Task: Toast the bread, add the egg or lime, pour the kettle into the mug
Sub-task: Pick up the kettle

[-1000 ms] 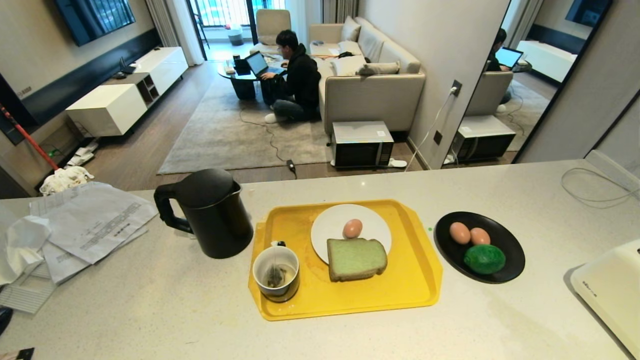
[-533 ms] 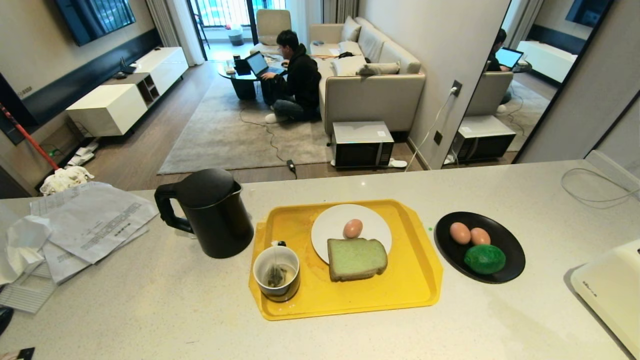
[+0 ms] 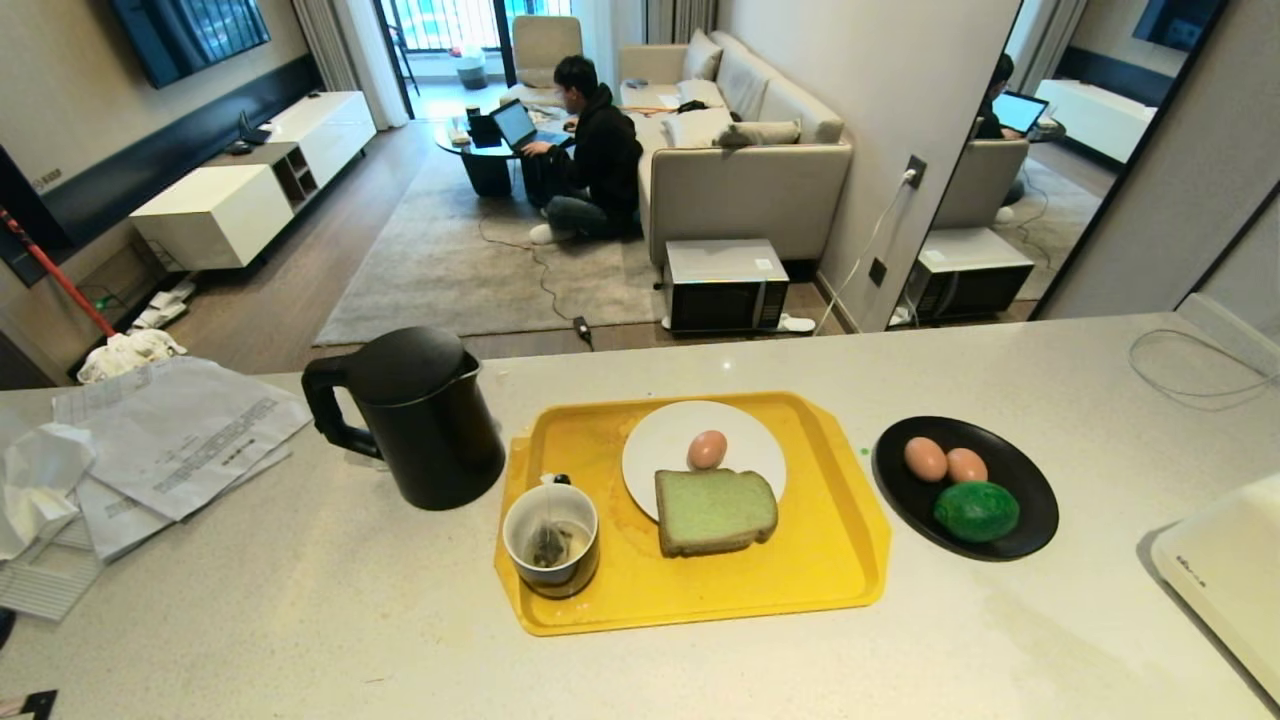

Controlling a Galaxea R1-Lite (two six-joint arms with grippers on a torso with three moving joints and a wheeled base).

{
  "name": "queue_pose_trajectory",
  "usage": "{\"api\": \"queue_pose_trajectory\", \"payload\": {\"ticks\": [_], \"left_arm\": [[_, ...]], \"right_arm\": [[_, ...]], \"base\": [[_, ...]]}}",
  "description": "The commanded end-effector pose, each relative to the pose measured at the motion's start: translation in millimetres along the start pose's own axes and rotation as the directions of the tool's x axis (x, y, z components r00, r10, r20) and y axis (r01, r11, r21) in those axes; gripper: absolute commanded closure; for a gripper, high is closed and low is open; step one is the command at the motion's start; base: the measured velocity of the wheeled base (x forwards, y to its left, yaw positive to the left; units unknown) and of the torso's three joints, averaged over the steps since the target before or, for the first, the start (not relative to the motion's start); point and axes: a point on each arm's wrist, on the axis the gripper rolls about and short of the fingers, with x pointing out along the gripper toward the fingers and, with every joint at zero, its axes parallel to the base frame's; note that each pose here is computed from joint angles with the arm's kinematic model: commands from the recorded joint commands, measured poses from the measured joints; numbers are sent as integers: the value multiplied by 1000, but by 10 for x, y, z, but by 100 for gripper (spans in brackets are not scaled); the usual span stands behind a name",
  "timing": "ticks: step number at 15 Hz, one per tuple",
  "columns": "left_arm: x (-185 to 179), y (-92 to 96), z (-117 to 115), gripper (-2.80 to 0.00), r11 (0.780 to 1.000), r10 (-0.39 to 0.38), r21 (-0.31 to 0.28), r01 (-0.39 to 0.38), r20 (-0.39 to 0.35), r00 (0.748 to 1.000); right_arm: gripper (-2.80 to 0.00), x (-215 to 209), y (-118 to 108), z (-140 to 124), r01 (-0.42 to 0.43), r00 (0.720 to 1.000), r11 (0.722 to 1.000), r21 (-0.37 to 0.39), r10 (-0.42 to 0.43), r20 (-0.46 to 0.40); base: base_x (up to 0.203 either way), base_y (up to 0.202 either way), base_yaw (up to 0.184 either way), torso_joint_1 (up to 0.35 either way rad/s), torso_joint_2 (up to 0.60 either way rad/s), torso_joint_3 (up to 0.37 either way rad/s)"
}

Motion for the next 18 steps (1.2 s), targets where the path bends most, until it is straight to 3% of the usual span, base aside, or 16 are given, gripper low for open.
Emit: {"api": "queue_pose_trajectory", "payload": {"ticks": [1,8,18], "left_arm": [[-1,0,1,0,1000,1,-2,-1,1,1000],[-1,0,1,0,1000,0,-1,0,1,1000],[0,0,-1,0,1000,0,-5,0,0,1000]], "right_arm": [[0,2,0,-4,-1,1000,1000,0,1,-2],[0,2,0,-4,-1,1000,1000,0,1,-2],[0,2,0,-4,-2,1000,1000,-5,2,-2]], "base": [[0,0,0,-107,203,103],[0,0,0,-156,295,142],[0,0,0,-6,12,6]]}}
